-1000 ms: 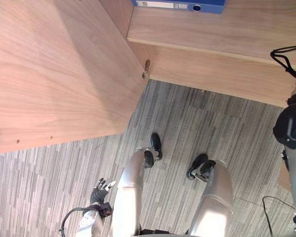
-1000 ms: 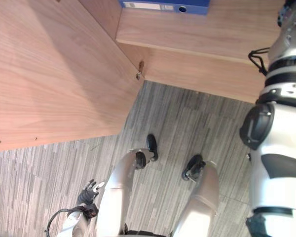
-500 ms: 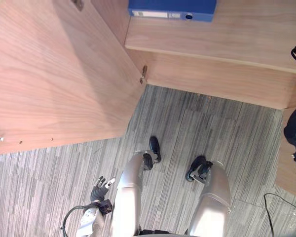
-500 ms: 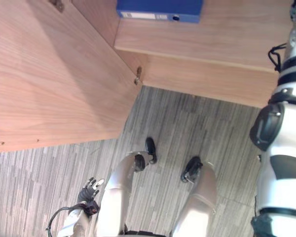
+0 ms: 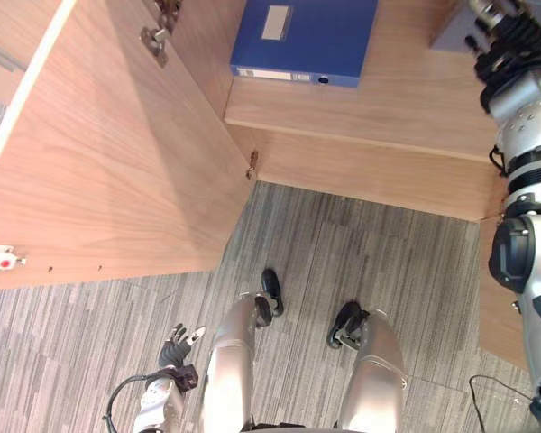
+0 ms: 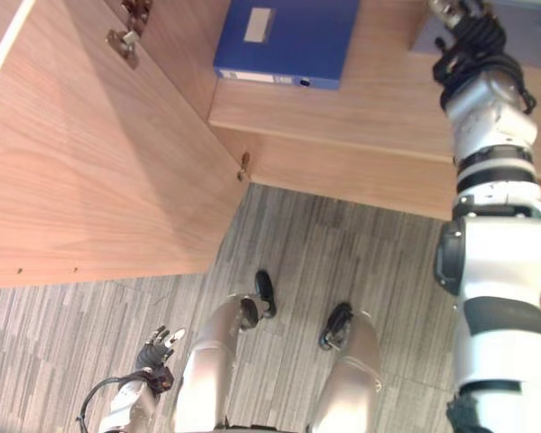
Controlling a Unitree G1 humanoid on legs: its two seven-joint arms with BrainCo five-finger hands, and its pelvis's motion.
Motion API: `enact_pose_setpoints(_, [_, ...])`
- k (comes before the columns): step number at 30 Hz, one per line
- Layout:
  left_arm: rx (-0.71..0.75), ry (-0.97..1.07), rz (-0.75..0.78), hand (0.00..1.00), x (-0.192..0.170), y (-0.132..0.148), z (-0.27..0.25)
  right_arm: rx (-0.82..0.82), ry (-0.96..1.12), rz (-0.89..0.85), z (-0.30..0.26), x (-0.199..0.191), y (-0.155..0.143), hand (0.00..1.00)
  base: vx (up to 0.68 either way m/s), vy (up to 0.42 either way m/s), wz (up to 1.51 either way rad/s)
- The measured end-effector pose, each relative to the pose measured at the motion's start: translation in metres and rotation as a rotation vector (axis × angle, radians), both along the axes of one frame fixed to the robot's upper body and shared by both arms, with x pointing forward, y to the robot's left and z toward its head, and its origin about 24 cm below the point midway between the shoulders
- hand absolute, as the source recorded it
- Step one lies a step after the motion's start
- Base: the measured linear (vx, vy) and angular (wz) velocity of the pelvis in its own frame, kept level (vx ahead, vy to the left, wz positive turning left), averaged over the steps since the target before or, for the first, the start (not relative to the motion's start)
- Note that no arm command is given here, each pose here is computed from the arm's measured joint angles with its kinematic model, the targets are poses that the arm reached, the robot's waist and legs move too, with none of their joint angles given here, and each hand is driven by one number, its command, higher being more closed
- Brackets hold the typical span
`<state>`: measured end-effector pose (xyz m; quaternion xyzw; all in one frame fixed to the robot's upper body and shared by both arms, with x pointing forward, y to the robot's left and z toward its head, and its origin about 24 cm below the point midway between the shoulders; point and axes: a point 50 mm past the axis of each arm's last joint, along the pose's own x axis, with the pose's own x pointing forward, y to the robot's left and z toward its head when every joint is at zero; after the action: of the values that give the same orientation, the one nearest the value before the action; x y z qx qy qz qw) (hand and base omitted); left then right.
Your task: Walk over to the cabinet, pick up the folder, carry it to the office cabinet, place the folder inside the office cabinet, then close the office cabinet door
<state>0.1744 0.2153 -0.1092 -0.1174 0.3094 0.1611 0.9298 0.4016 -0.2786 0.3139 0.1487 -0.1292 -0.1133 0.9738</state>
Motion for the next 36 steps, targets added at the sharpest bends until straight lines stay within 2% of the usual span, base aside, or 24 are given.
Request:
enact_pose_setpoints(6, [0.030,0.007,0.030,0.00,0.000,0.016,0.002,-0.089,0.107,0.017,-0.027,0.004,0.001,0.00,0.05,0.000,-0.05])
enact_pose_setpoints(19, [0.020,0.017,-0.006,0.00,-0.003,0.019,0.001,-0.336,0.336,0.030,-0.066,0.001,-0.015,0.00,0.01,-0.003,-0.01])
enact_pose_setpoints(25, [0.031,-0.008,-0.030,0.00,-0.002,0.022,0.006,-0.318,0.370,0.024,-0.081,-0.002,-0.023,0.00,0.00,0.000,0.00])
enact_pose_setpoints(36, [0.043,0.026,-0.078,0.00,-0.019,0.021,0.002,-0.350,0.466,-0.021,-0.108,-0.015,-0.046,0.00,0.01,0.000,0.01])
